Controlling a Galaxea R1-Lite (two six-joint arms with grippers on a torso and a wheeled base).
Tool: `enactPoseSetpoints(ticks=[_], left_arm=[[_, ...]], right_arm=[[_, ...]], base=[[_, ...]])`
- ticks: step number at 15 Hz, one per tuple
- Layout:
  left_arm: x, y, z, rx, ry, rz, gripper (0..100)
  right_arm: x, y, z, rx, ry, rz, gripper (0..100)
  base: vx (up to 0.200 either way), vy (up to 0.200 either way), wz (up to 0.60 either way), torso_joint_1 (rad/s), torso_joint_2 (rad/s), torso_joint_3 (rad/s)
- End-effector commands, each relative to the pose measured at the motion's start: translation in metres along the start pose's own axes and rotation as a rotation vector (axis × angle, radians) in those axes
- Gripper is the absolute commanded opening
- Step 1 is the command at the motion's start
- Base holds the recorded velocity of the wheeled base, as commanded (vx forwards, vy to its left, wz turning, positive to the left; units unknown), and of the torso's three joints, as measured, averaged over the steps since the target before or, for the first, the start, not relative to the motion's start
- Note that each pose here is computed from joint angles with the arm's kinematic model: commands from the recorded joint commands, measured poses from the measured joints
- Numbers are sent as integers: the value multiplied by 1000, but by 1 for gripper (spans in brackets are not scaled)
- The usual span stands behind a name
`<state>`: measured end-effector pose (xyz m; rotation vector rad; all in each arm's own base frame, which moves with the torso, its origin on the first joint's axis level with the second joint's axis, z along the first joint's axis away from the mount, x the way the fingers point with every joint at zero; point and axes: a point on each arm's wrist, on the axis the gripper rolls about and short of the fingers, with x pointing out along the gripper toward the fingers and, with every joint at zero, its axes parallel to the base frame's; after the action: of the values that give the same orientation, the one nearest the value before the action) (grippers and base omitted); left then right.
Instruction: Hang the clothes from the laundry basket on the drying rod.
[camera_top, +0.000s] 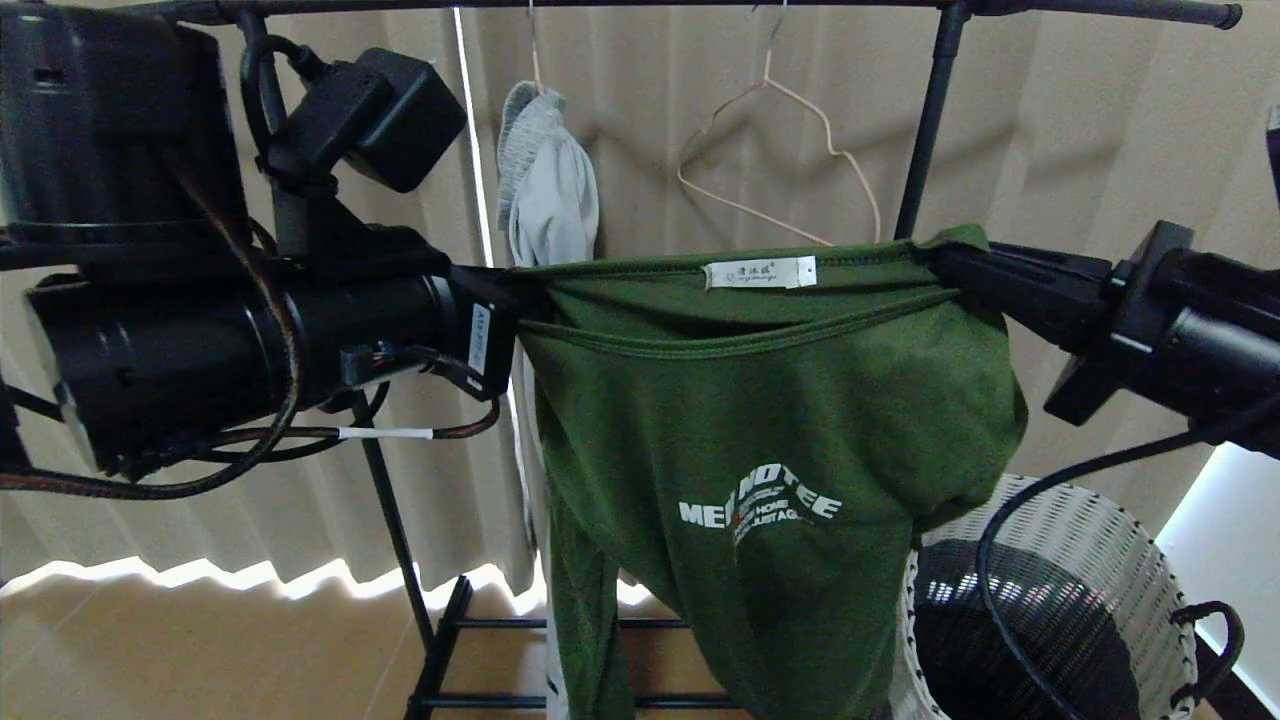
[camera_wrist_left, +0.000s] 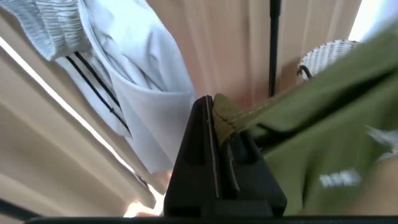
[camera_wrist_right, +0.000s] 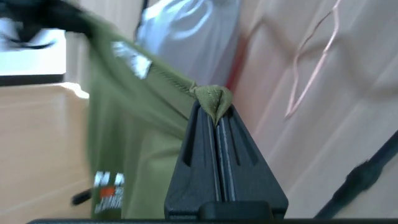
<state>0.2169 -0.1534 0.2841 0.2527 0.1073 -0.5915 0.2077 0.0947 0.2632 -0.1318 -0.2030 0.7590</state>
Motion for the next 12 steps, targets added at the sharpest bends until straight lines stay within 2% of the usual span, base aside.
enactPoseSetpoints(ticks=[1,4,7,9,12], left_arm=[[-17,1,5,0,-29,2,0],[-23,-5,1,4,-22,-23,0],[-33,-20,6,18,-49,-85,0],[-43,-27,7,26,-45,-126,0],[-43,-27,9,32,-38,-127,0]], right_arm=[[19,-7,-13,14,34,3,0],[31,-11,-14,21,7,0,0],[40,-14,-16,39,4,3,0],[43,-14,-19,43,11,5,0],[38,-12,-17,39,8,4,0]], base=[[0,0,0,0,0,0],[0,0,0,0,0,0],[0,0,0,0,0,0],[0,0,0,0,0,0],[0,0,0,0,0,0]])
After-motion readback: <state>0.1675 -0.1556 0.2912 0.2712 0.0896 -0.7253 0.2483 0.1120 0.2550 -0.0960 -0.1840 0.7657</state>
